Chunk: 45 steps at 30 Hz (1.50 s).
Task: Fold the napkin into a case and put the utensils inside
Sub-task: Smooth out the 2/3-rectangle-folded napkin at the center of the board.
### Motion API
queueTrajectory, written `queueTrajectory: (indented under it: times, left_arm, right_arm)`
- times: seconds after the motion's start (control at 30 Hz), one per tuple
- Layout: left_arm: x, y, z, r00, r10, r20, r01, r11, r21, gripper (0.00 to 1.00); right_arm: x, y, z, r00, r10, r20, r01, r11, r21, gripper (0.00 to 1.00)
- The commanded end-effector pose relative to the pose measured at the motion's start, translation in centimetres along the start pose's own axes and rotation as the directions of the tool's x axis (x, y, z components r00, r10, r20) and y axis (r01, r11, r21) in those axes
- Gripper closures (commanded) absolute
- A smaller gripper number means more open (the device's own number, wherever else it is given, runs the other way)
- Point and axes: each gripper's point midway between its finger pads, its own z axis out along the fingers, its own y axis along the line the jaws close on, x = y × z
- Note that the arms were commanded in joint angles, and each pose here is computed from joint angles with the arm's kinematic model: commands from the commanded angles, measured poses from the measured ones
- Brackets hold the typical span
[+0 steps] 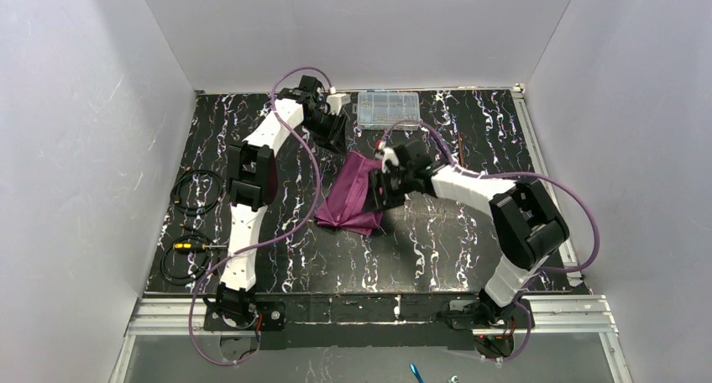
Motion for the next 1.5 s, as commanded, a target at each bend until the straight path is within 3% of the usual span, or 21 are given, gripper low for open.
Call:
queueTrajectory:
  times: [0.0,0.03,0.07,0.1,0.2,0.27,0.3,0.37,0.43,0.47,0.5,0.57,0.73,0.77,0.87,0.97,1.17,1.47]
  left_arm:
    - [-2.1,-3.3,-5.3,0.978,0.197,0.063,-0.199,0.98,0.022,0.59]
    - [-2.5,-4.1,-6.5,0.97,0.231,0.08,-0.233,0.972,0.013,0.57]
    - [-3.0,-4.7,-7.8,0.959,0.264,0.102,-0.265,0.964,-0.001,0.56]
    - [-3.3,-5.4,-9.0,0.948,0.296,0.12,-0.296,0.955,-0.015,0.54]
    - [-4.2,-7.9,-13.1,0.906,0.382,0.185,-0.377,0.924,-0.061,0.44]
    - [-4.0,-9.4,-15.1,0.886,0.412,0.214,-0.406,0.911,-0.071,0.3]
    - [-3.8,-9.6,-15.7,0.891,0.395,0.226,-0.385,0.919,-0.088,0.08]
    - [-1.7,-9.6,-15.3,0.925,0.321,0.205,-0.313,0.947,-0.071,0.02]
    - [0.9,-10.5,-14.4,0.931,0.323,0.17,-0.332,0.943,0.029,0.02]
    - [2.1,-11.1,-14.0,0.926,0.344,0.157,-0.359,0.93,0.078,0.02]
    - [3.4,-11.5,-13.2,0.917,0.376,0.132,-0.39,0.916,0.098,0.02]
    - [5.7,-11.4,-12.0,0.888,0.451,0.084,-0.457,0.886,0.076,0.03]
    - [10.4,-10.9,-9.0,0.768,0.64,0.009,-0.64,0.768,0.003,0.15]
    - [11.1,-11.0,-8.5,0.756,0.655,-0.012,-0.655,0.756,0.0,0.21]
    - [12.5,-10.9,-6.8,0.754,0.653,-0.073,-0.654,0.756,0.0,0.35]
    - [11.5,-10.4,-5.4,0.782,0.619,-0.077,-0.623,0.778,-0.081,0.52]
    - [10.3,-10.8,-3.1,0.806,0.585,-0.089,-0.591,0.79,-0.162,0.39]
    - [12.3,-9.8,-0.7,0.803,0.564,-0.193,-0.594,0.782,-0.187,0.44]
  right_arm:
    - [-9.3,1.0,-6.4,0.968,-0.011,0.249,0.026,0.998,-0.056,0.31]
    - [-11.5,0.9,-7.7,0.954,-0.032,0.299,0.045,0.998,-0.035,0.25]
    - [-12.9,0.3,-8.4,0.945,-0.04,0.325,0.043,0.999,-0.001,0.06]
    - [-14.5,0.1,-9.0,0.938,-0.054,0.343,0.05,0.999,0.021,0.02]
    - [-17.7,-0.6,-10.0,0.927,-0.071,0.367,0.047,0.996,0.073,0.01]
    - [-21.1,-1.1,-11.2,0.869,-0.015,0.495,-0.017,0.998,0.061,0.01]
    - [-22.6,-1.5,-11.8,0.834,0.018,0.552,-0.041,0.999,0.029,0.01]
    - [-24.5,-1.6,-12.3,0.801,0.04,0.598,0.007,0.997,-0.076,0.01]
    - [-25.2,-2.4,-11.6,0.811,0.102,0.576,0.021,0.979,-0.203,0.01]
    - [-25.2,-3.9,-10.5,0.826,0.135,0.547,-0.031,0.98,-0.195,0.01]
    - [-24.4,-6.5,-8.7,0.858,0.134,0.496,-0.103,0.991,-0.089,0.01]
    - [-24.0,-9.1,-7.6,0.899,-0.001,0.437,-0.085,0.98,0.178,0.01]
    - [-22.4,-10.3,-6.3,0.91,0.017,0.413,-0.114,0.971,0.211,0.03]
    - [-22.3,-10.2,-6.2,0.907,0.011,0.42,-0.109,0.972,0.209,0.09]
    - [-21.1,-10.2,-5.5,0.915,0.018,0.402,-0.104,0.976,0.192,0.38]
    - [-19.4,-10.0,-4.4,0.93,0.025,0.366,-0.097,0.979,0.18,0.59]
    - [-17.2,-8.9,-4.5,0.932,0.003,0.361,-0.07,0.983,0.172,0.64]
    - [-15.9,-8.8,-2.6,0.947,0.04,0.318,-0.078,0.991,0.11,0.67]
